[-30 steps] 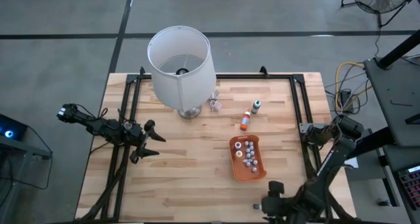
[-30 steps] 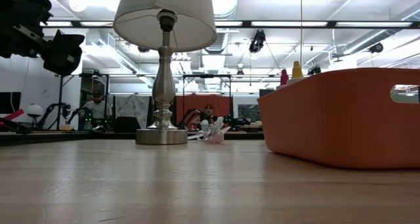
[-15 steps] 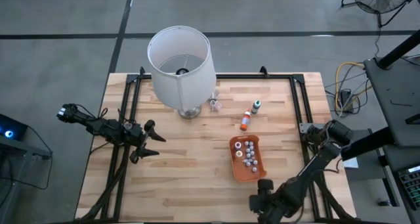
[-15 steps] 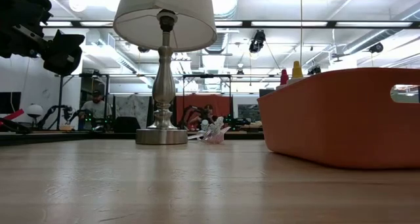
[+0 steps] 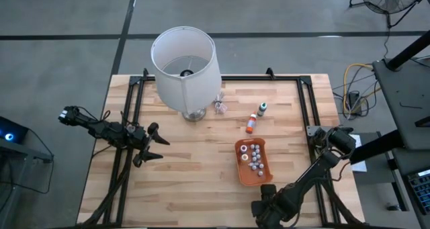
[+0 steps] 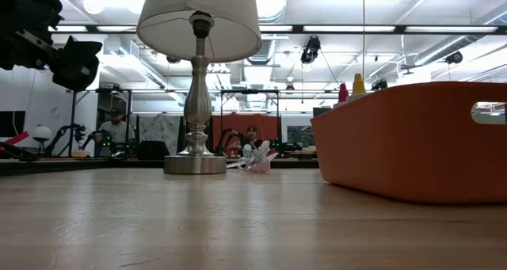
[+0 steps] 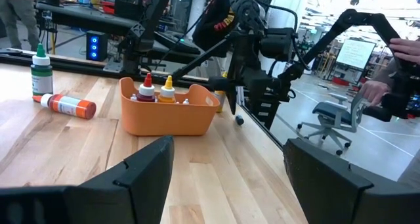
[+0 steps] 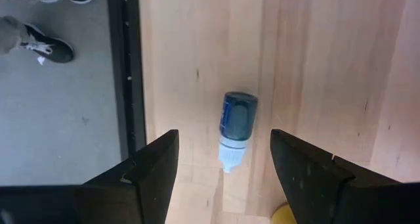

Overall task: Pick & Place food coloring
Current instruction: Put the small food coloring bottle into the orange bin

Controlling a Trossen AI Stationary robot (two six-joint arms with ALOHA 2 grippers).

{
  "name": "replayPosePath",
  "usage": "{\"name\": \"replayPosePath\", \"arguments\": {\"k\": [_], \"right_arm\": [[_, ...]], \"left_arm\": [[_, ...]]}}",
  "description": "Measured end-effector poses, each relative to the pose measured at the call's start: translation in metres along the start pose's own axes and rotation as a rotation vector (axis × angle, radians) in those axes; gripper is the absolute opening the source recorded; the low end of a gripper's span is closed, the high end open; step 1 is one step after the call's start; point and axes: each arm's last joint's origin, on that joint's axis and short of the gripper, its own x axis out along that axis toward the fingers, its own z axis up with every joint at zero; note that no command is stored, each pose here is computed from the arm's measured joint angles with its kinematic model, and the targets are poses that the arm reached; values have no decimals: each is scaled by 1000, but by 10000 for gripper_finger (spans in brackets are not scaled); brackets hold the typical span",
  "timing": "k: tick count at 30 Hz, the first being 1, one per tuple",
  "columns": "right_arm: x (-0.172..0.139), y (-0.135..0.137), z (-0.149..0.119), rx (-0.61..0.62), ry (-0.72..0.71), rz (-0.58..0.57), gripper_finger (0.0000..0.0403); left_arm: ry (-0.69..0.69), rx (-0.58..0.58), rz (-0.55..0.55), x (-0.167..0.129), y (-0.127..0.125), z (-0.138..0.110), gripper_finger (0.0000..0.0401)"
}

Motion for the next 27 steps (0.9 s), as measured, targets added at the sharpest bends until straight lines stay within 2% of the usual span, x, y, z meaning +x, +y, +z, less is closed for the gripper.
{"name": "replayPosePath", "arguments": {"k": [15,27], "right_arm": [[17,-5,-1,25,93,-22,230],[26,-6,-1,27,104,-47,230]], "left_arm": [[0,0,0,0,0,0,258],[0,0,0,0,0,0,259]]}}
